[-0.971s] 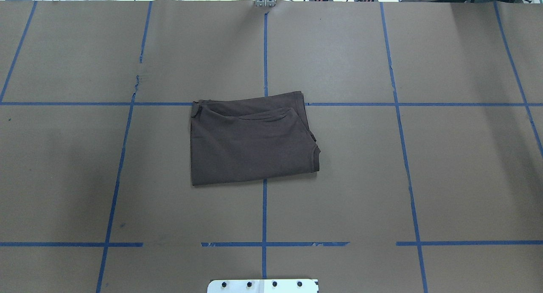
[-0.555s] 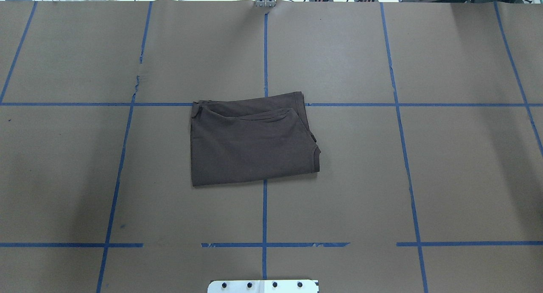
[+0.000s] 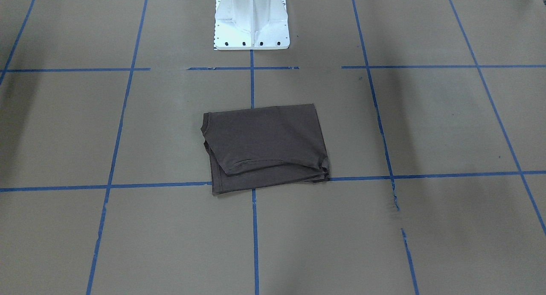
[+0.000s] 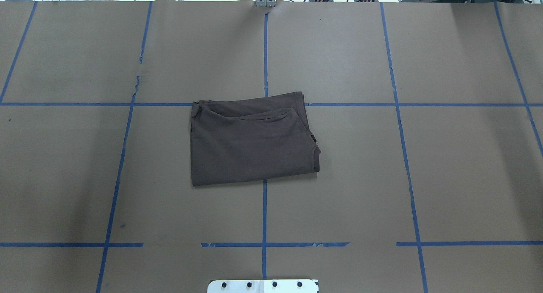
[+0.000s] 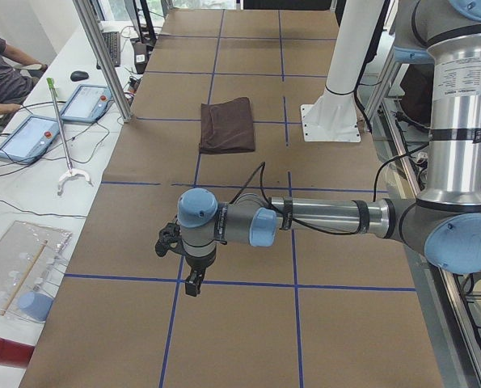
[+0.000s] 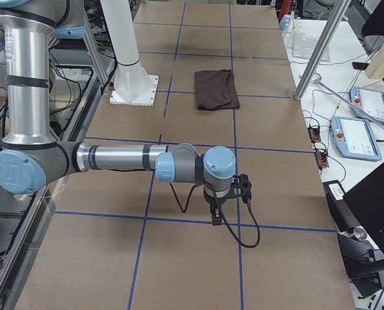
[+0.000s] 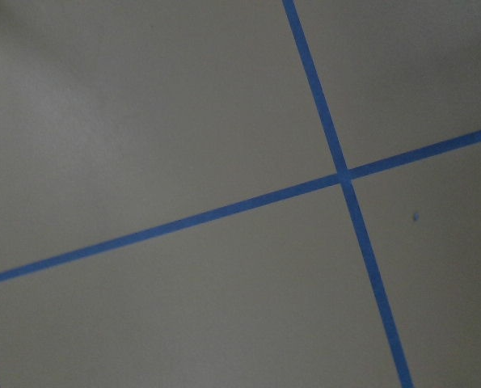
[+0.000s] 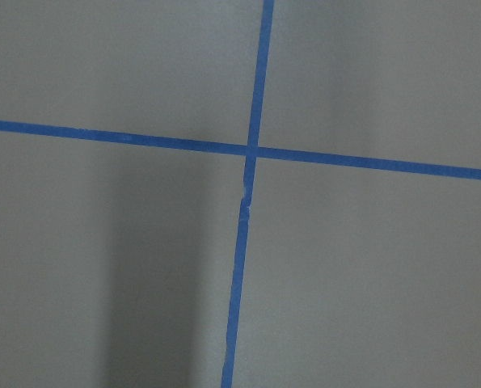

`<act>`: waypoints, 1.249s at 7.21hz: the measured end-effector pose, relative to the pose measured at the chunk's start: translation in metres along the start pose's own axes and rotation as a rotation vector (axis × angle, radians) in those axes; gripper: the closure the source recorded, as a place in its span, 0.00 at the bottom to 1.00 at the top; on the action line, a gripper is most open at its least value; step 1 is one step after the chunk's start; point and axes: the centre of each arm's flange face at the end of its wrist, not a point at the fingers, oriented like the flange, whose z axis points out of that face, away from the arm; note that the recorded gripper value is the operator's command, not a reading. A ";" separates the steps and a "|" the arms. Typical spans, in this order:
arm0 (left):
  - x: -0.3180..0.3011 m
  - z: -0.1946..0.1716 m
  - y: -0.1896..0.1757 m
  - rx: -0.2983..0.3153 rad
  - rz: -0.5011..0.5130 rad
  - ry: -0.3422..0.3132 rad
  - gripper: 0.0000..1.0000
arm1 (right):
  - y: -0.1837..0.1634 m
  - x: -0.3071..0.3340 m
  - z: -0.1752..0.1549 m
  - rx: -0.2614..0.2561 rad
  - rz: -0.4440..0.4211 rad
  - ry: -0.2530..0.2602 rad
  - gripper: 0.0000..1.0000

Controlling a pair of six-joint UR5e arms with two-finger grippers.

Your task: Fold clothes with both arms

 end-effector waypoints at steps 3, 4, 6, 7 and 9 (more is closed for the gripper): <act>0.016 -0.017 0.002 -0.023 -0.022 0.018 0.00 | 0.005 0.007 0.009 -0.020 0.031 -0.025 0.00; 0.017 -0.018 0.002 -0.023 -0.021 0.019 0.00 | 0.006 0.006 0.008 -0.018 0.033 -0.024 0.00; 0.017 -0.019 0.002 -0.019 -0.019 0.020 0.00 | 0.005 0.002 -0.003 0.000 0.043 0.037 0.00; 0.018 -0.019 0.002 -0.018 -0.018 0.022 0.00 | 0.003 -0.001 -0.010 0.013 0.061 0.080 0.00; 0.017 -0.019 0.002 -0.018 -0.020 0.023 0.00 | 0.001 -0.003 -0.013 0.023 0.079 0.100 0.00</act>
